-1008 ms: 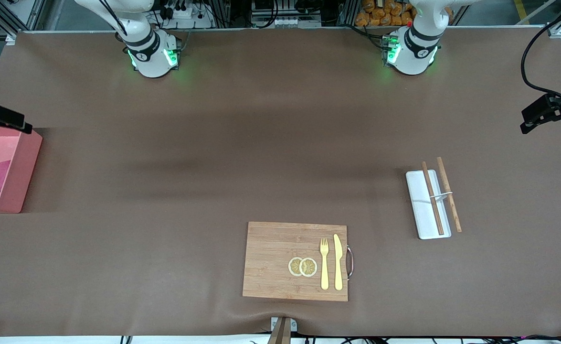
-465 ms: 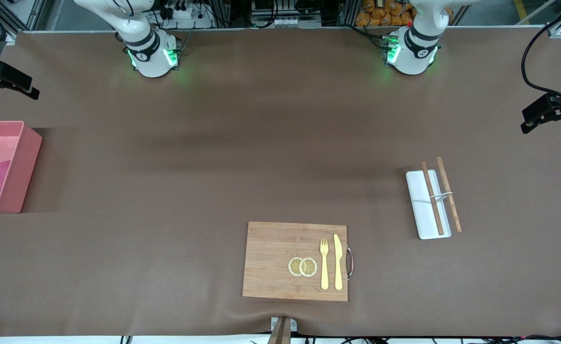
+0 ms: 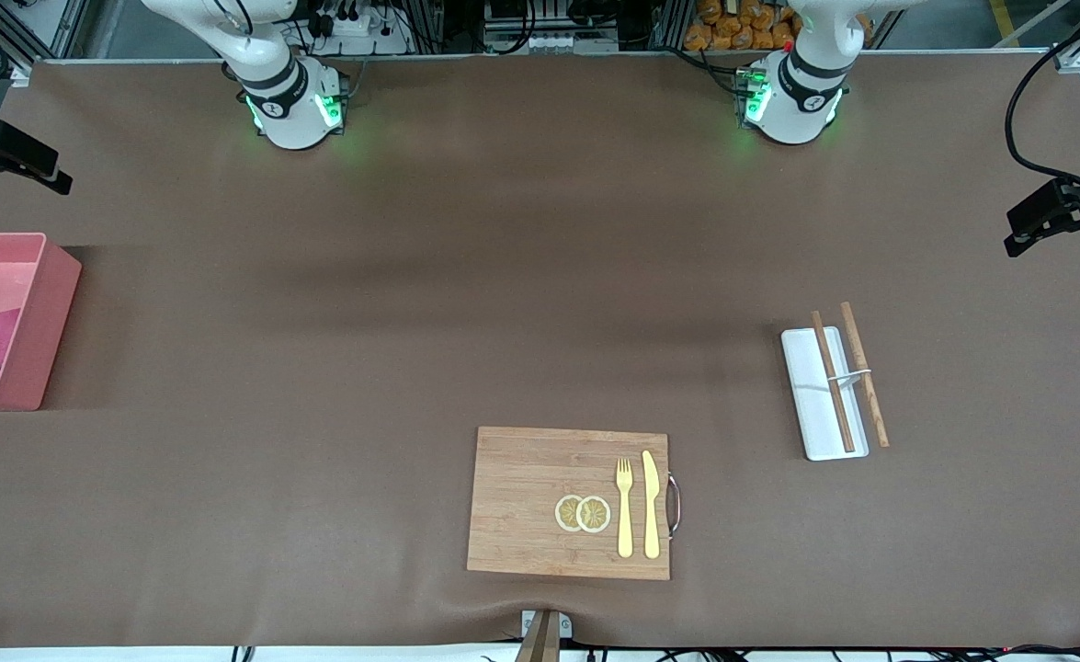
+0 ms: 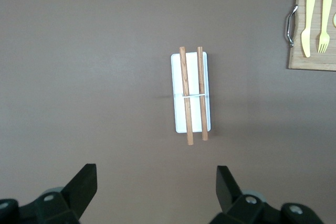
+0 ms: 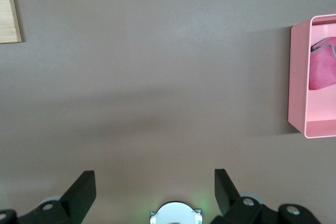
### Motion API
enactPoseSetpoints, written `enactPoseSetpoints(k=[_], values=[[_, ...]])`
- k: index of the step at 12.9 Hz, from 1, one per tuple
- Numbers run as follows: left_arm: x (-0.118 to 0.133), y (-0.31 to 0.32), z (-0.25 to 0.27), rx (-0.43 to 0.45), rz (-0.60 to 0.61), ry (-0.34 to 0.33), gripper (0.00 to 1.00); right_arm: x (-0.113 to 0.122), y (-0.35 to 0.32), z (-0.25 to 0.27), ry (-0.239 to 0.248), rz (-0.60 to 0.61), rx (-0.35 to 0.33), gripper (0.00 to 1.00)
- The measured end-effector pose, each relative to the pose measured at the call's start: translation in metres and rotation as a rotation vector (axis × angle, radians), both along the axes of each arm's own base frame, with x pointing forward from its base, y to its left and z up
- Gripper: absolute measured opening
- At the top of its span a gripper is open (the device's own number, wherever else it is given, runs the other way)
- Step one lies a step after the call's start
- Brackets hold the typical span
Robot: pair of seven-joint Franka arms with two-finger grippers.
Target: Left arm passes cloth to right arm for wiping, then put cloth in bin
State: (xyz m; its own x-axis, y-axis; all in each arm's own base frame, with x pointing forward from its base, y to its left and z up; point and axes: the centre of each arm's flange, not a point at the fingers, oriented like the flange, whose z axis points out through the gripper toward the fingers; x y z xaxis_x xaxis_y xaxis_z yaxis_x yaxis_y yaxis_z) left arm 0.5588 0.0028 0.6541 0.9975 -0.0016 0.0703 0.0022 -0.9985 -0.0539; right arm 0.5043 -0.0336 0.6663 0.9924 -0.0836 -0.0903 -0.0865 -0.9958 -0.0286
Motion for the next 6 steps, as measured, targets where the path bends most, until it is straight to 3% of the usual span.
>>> enactPoseSetpoints(k=[6], values=[[-0.0031, -0.0065, -0.0008, 0.0, -0.013, 0.021, 1.0, -0.0004, -0.005, 0.0011, -0.002, -0.011, -0.01, 1.0]])
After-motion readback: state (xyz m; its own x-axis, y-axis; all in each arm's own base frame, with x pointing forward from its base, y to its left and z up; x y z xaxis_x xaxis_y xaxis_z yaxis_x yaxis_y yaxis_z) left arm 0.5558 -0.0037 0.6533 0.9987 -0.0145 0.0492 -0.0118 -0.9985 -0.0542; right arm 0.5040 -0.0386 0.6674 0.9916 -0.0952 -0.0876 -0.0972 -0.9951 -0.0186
